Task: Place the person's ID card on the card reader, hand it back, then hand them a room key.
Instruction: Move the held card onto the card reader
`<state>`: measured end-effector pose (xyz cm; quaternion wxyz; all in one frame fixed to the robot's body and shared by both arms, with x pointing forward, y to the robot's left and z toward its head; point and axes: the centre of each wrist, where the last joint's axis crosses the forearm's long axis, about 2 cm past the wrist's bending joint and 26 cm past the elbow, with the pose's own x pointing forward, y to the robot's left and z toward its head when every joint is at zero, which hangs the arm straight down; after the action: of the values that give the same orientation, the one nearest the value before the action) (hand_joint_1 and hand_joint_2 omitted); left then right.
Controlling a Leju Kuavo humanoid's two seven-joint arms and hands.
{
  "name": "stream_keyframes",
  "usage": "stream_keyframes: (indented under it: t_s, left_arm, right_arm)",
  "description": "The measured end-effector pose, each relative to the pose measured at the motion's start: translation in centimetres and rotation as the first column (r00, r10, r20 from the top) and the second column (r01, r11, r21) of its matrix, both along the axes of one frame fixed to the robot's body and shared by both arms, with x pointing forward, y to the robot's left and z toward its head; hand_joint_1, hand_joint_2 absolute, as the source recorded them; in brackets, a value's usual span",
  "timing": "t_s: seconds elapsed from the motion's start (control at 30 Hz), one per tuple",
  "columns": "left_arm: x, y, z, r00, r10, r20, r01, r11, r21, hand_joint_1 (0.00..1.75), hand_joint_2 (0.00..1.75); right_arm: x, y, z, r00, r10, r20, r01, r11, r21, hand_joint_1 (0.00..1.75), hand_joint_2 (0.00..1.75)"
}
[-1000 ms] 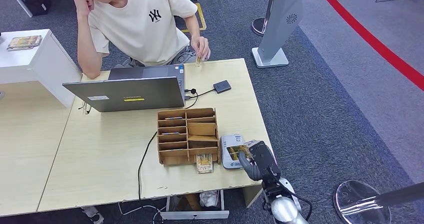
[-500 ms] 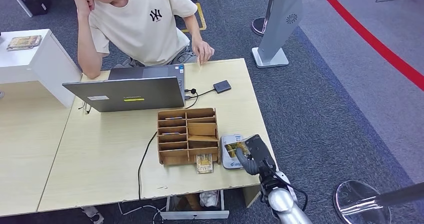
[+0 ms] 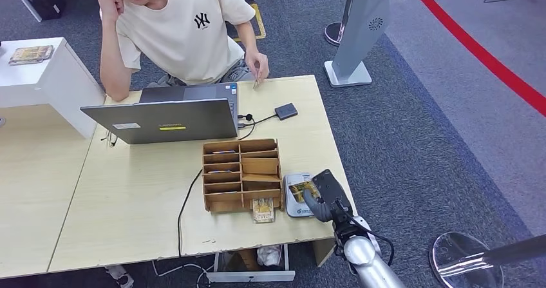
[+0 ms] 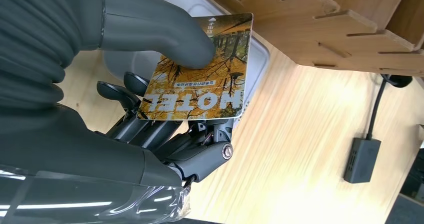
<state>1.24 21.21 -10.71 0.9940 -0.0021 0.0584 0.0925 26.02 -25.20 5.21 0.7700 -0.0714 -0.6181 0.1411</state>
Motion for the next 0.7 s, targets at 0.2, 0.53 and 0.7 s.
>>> stream_keyframes:
  t_s: [0.2,0.53,0.7]
  left_arm:
    - [0.00,-0.01,0.00,1.000,-0.005,0.000,0.005,1.000,-0.002,0.00,0.00]
    - [0.01,-0.01,0.00,1.000,-0.006,0.001,0.006,1.000,-0.006,0.00,0.00]
    - [0.01,-0.02,0.00,1.000,-0.006,0.002,0.006,1.000,-0.010,0.00,0.00]
  right_arm:
    - [0.18,-0.08,-0.25,1.000,0.002,-0.014,-0.002,1.000,-0.007,1.75,1.75]
    - [0.66,-0.09,-0.62,0.999,-0.004,-0.035,0.003,1.000,-0.013,1.75,1.75]
    - [0.83,-0.07,-0.79,0.999,-0.004,-0.043,0.003,1.000,-0.019,1.75,1.75]
